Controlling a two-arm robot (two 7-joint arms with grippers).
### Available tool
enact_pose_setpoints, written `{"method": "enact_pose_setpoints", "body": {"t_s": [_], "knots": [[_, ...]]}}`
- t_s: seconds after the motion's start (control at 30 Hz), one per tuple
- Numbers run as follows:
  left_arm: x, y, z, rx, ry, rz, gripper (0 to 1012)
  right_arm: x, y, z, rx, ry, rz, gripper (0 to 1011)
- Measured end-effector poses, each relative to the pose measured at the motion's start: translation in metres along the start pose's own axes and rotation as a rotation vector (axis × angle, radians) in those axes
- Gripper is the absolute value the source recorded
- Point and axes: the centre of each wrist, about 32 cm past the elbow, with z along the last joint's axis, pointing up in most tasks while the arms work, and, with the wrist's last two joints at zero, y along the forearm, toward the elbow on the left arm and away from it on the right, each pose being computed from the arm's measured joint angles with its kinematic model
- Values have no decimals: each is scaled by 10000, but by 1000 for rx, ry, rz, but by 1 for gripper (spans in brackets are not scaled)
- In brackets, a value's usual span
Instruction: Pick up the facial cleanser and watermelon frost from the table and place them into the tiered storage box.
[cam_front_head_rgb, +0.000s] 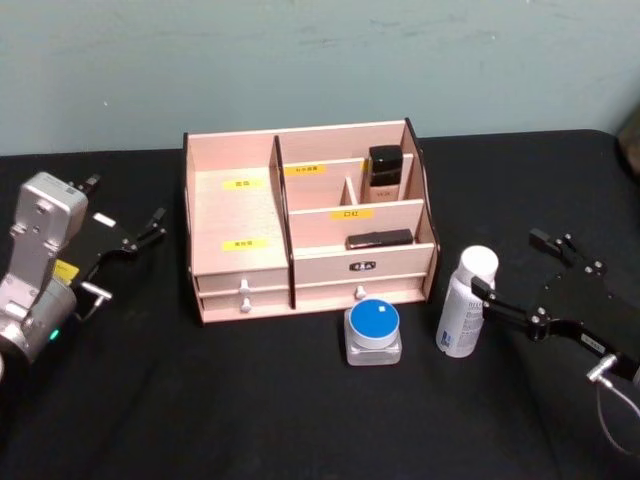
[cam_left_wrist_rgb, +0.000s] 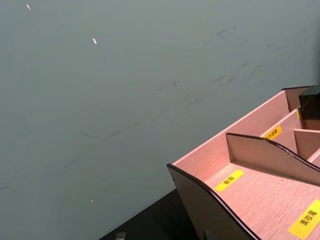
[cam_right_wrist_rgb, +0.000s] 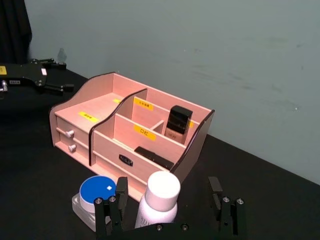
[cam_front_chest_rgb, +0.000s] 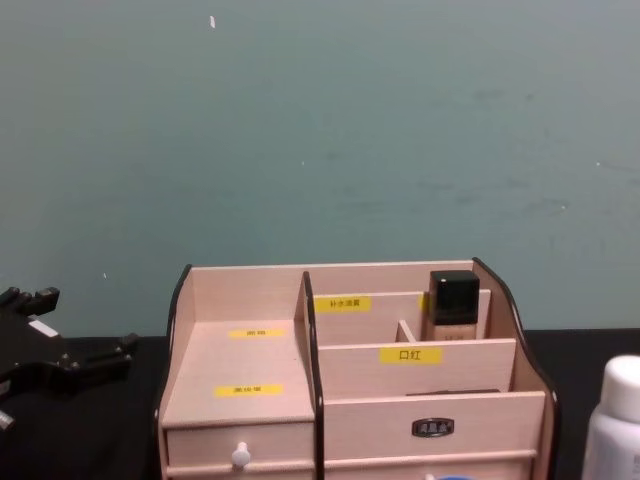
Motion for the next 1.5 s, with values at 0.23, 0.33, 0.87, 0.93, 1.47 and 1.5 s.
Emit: {"method": "enact_pose_setpoints", "body": {"t_s": [0.23, 0.33, 0.87, 0.93, 1.47, 1.5], "knots": [[0, 0, 0, 0, 0, 0, 1010, 16, 34, -59, -19, 10, 6, 1003], [0, 0, 0, 0, 0, 0, 1010, 19, 52, -94, -30, 15, 9, 1003], [0, 0, 0, 0, 0, 0, 1010, 15, 124, -241, -73, 38, 24, 1003], [0, 0, 0, 0, 0, 0, 1009, 17, 131, -260, -79, 41, 23, 1003], [0, 0, 0, 0, 0, 0, 1010, 31, 208, -371, -100, 68, 32, 1003], [0, 0, 0, 0, 0, 0, 1010, 32, 215, -374, -101, 68, 32, 1003]]}}
